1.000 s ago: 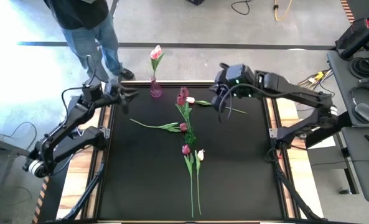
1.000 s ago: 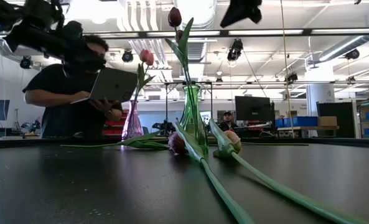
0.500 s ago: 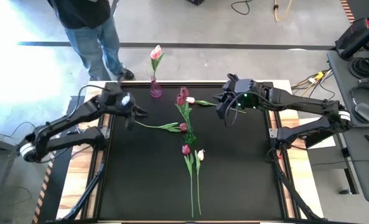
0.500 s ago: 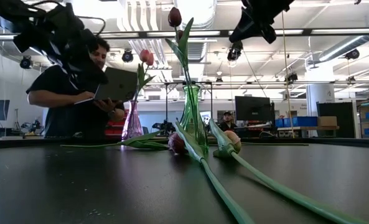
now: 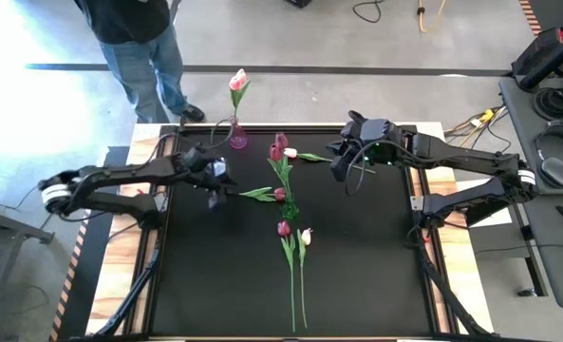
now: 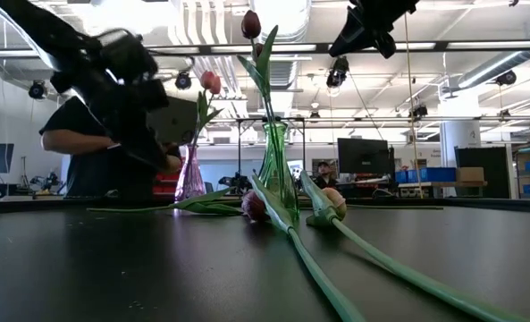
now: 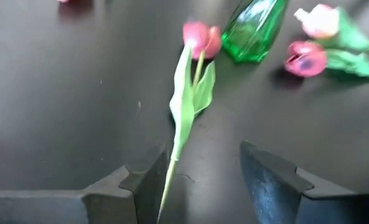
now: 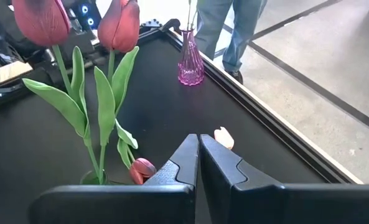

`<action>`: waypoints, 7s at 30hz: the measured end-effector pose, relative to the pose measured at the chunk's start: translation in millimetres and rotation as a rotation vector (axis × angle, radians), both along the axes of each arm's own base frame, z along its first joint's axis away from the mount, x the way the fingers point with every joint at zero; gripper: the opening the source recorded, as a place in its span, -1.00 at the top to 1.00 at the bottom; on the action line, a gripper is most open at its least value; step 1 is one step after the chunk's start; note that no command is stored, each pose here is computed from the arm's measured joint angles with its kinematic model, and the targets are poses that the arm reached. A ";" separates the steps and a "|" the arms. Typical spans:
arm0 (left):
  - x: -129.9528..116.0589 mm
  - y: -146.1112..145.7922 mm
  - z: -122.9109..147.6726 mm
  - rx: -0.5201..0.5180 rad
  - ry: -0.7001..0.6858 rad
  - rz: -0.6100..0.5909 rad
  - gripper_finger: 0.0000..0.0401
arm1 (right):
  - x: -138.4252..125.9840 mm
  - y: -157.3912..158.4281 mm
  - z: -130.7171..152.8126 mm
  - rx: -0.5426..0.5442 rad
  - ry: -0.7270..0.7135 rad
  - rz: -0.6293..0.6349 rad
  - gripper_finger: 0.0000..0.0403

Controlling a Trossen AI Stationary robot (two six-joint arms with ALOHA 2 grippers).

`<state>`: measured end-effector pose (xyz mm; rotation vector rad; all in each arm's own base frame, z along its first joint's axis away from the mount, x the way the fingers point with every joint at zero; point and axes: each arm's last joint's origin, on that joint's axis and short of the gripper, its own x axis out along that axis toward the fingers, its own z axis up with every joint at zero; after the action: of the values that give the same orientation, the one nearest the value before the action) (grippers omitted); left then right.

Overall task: Sort flowers into vase by color
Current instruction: Put the red flower into the green vase

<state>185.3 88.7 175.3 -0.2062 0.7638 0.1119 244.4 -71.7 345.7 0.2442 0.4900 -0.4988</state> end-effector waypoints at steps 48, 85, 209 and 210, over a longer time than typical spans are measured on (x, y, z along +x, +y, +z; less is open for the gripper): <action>-23.8 11.4 138.8 0.092 -0.479 0.238 1.00 | 7.1 -1.9 26.9 -0.156 -0.236 0.012 0.95; 20.0 22.9 210.1 0.003 -0.974 -0.098 1.00 | 159.5 -5.5 81.6 -0.080 -0.732 0.071 0.13; -50.8 11.4 218.1 0.102 -0.836 0.039 0.36 | 69.7 89.1 2.1 0.117 -0.108 -0.081 0.11; -53.1 9.3 218.2 0.101 -0.832 0.038 0.36 | 68.6 91.1 6.0 0.131 -0.106 -0.087 0.11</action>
<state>132.2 98.0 393.6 -0.1507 -0.0743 0.0890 313.0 19.4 351.7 0.4165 0.4101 -0.5361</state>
